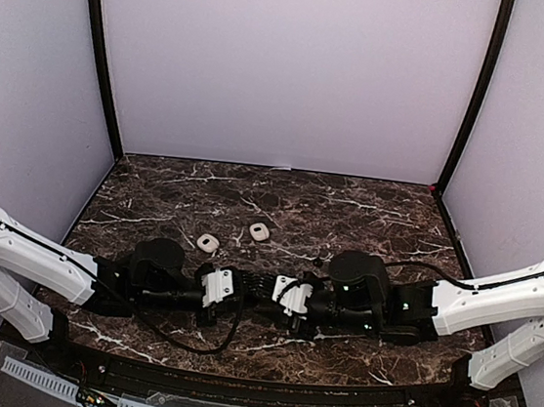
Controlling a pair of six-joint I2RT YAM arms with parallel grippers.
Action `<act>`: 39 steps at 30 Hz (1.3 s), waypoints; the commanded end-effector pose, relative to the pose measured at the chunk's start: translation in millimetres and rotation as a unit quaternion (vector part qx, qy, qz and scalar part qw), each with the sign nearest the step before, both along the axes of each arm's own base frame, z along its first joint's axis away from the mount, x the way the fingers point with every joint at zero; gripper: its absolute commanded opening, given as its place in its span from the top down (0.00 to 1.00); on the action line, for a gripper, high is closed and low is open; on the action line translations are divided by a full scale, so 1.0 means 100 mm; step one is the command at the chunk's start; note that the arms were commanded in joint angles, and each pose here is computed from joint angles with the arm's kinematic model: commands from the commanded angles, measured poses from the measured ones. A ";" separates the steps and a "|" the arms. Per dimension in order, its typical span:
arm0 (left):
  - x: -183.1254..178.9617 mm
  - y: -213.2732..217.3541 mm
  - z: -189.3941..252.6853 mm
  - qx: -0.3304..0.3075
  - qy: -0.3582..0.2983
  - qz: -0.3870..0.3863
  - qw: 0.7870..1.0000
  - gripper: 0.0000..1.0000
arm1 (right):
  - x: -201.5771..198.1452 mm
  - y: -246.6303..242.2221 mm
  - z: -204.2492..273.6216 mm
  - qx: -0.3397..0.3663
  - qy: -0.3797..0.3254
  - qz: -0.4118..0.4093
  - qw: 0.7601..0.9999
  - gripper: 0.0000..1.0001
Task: Insert the wireless bluetooth earbuds into the charging case
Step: Pick up the right earbud from the left side groove of the charging case.
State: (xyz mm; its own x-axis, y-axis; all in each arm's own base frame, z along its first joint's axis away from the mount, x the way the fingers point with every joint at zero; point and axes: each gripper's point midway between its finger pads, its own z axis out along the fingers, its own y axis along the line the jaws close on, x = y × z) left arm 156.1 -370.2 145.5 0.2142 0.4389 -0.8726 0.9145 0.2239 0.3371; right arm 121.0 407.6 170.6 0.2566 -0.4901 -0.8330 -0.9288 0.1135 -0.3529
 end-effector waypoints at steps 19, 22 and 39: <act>-0.08 -0.06 0.23 -0.042 0.008 -0.019 0.999 0.86 | -0.12 0.15 0.13 0.005 -0.016 0.048 0.999 0.64; -0.09 -0.05 0.23 -0.043 0.009 -0.018 0.999 0.86 | -0.15 0.12 0.13 0.001 -0.012 0.055 0.998 0.71; -0.08 -0.02 0.27 -0.049 0.006 -0.012 0.999 0.86 | -0.24 0.04 0.11 -0.012 0.009 0.068 0.998 0.95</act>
